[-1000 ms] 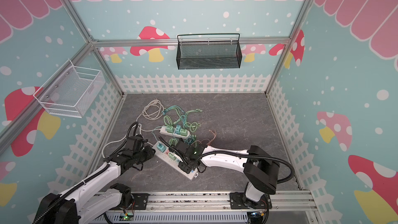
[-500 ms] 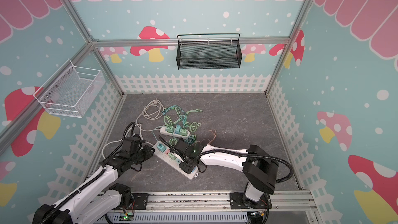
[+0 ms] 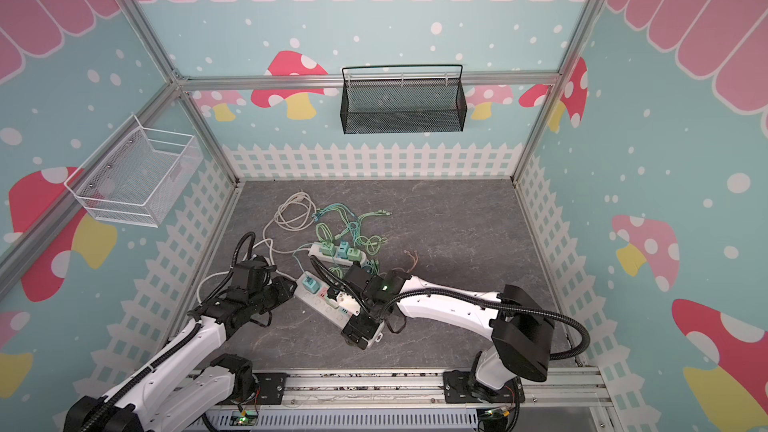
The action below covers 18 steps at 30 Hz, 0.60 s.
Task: Insert the plug
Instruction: 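Press the pink charger down into the socket with the right gripper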
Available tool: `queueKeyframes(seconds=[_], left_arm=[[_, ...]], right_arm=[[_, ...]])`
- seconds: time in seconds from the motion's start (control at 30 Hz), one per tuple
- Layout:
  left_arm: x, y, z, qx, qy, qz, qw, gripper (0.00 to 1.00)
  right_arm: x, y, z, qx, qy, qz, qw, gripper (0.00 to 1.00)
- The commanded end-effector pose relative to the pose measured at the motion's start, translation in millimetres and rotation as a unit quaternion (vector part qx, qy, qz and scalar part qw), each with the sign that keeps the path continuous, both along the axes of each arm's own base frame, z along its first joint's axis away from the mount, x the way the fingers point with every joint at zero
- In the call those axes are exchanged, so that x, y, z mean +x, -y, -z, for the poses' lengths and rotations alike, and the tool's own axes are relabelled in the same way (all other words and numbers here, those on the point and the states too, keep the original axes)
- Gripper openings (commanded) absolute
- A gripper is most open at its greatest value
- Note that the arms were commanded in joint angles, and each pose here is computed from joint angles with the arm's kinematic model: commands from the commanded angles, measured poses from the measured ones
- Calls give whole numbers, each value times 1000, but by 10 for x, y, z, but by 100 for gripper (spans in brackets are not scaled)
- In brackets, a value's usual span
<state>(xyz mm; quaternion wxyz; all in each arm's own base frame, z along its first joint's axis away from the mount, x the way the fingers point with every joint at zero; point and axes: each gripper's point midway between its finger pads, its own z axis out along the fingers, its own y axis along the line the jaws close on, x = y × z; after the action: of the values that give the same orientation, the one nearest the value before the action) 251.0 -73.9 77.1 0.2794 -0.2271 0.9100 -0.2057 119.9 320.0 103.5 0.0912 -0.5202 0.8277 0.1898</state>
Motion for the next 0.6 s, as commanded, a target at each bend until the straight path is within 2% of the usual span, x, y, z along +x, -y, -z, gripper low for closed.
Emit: queueKeyframes(seconds=[0.0, 0.17, 0.33, 0.4, 0.47, 0.57], left_arm=[[102, 18, -155, -7, 17, 5, 1000, 42], [164, -23, -241, -6, 31, 1, 1000, 48], [244, -120, -351, -4, 44, -12, 999, 50], [272, -164, -385, -4, 48, -19, 999, 51], [305, -204, -434, 1, 56, -19, 998, 53], [374, -258, -539, 22, 78, -9, 997, 57]], right_arm=[[-185, 90, -53, -1, -34, -37, 999, 96], [-491, 72, -145, 42, -96, -93, 990, 94], [-699, -83, -494, 130, -126, -153, 971, 93], [-679, -179, -708, 174, -102, -170, 965, 93], [-514, -289, -961, 218, -34, -164, 962, 95], [-37, -334, -1357, 264, 96, -90, 955, 97]])
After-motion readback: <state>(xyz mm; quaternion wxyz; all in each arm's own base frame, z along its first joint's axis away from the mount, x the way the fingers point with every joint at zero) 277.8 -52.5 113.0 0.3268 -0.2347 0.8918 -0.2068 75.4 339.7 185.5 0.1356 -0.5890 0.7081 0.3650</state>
